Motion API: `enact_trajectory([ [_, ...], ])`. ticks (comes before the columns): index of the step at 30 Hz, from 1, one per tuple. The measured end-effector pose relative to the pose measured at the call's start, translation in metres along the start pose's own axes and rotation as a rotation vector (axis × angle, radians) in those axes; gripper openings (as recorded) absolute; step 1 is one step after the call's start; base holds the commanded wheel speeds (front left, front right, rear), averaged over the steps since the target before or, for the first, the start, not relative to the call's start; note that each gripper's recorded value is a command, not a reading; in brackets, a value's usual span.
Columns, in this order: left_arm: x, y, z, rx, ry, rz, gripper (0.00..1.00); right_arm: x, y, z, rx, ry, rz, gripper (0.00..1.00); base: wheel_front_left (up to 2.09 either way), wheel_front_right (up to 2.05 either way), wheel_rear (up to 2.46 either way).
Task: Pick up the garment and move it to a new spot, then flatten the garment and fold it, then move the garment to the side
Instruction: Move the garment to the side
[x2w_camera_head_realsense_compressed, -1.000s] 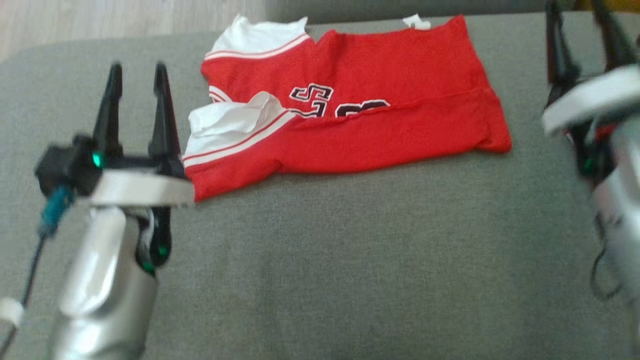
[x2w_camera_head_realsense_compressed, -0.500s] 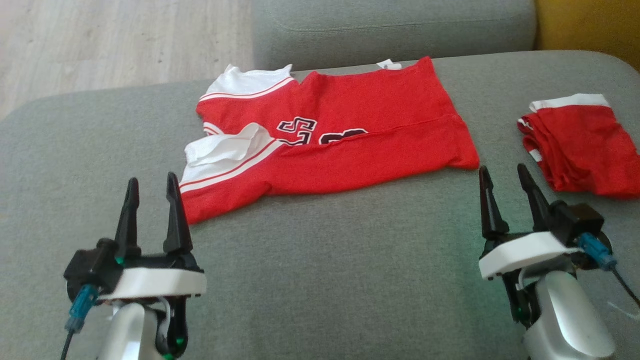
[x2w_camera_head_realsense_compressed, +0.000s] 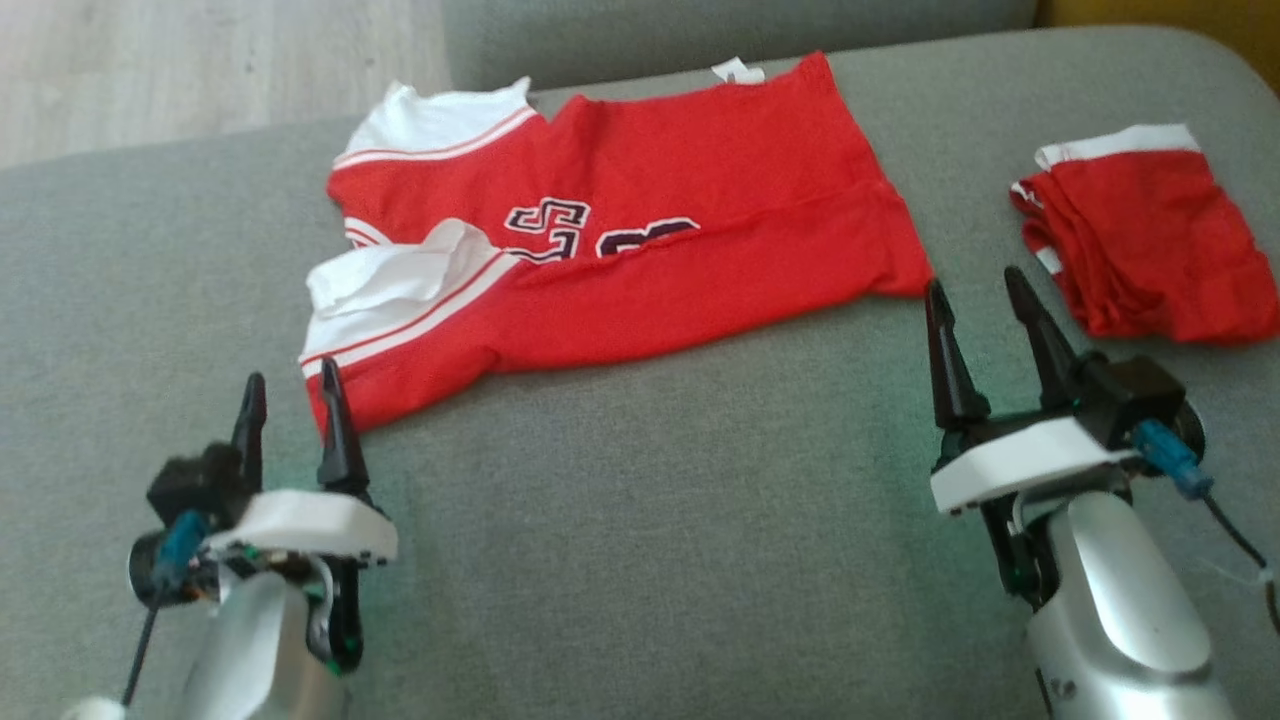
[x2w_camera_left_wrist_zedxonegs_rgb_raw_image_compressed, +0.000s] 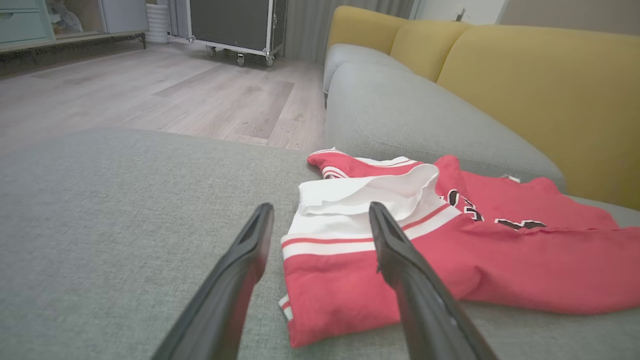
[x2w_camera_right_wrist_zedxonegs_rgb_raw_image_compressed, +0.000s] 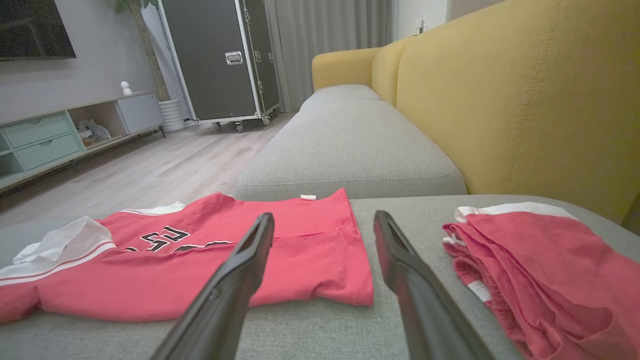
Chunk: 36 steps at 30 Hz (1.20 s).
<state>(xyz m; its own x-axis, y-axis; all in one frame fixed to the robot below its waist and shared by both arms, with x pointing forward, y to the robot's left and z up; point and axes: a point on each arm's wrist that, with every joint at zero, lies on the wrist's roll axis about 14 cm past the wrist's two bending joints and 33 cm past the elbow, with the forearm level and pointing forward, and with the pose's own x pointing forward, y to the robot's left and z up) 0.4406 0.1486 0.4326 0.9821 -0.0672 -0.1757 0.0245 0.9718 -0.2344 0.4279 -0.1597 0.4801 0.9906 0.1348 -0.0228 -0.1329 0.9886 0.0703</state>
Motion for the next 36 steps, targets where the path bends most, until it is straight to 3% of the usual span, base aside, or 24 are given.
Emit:
enact_trajectory([
  [11,0.016,0.017,-0.064,0.052,0.293,0.037,1.00,0.007,-0.008,-0.003,0.016,0.004,-0.018,1.00,0.00,0.00,0.00],
  [22,0.039,0.015,-0.075,0.111,0.393,-0.002,1.00,0.013,-0.012,-0.007,0.018,0.009,-0.022,1.00,0.00,0.00,0.00],
  [23,0.040,0.014,-0.075,0.117,0.401,-0.009,0.80,0.013,-0.012,-0.007,0.018,0.009,-0.022,1.00,0.00,0.00,0.00],
  [24,0.042,0.013,-0.074,0.121,0.403,-0.020,0.18,0.013,-0.012,-0.007,0.018,0.009,-0.023,1.00,0.00,0.00,0.00],
  [25,0.043,0.012,-0.073,0.123,0.401,-0.029,0.00,0.013,-0.012,-0.006,0.018,0.008,-0.022,1.00,0.00,0.00,0.00],
  [30,0.043,0.009,-0.065,0.116,0.340,-0.036,0.00,0.014,-0.012,-0.003,0.018,0.001,-0.025,1.00,0.00,0.00,0.00],
  [36,0.050,0.003,-0.026,0.110,0.163,-0.057,0.00,0.014,-0.022,-0.030,-0.004,0.100,-0.052,1.00,0.00,0.00,0.00],
])
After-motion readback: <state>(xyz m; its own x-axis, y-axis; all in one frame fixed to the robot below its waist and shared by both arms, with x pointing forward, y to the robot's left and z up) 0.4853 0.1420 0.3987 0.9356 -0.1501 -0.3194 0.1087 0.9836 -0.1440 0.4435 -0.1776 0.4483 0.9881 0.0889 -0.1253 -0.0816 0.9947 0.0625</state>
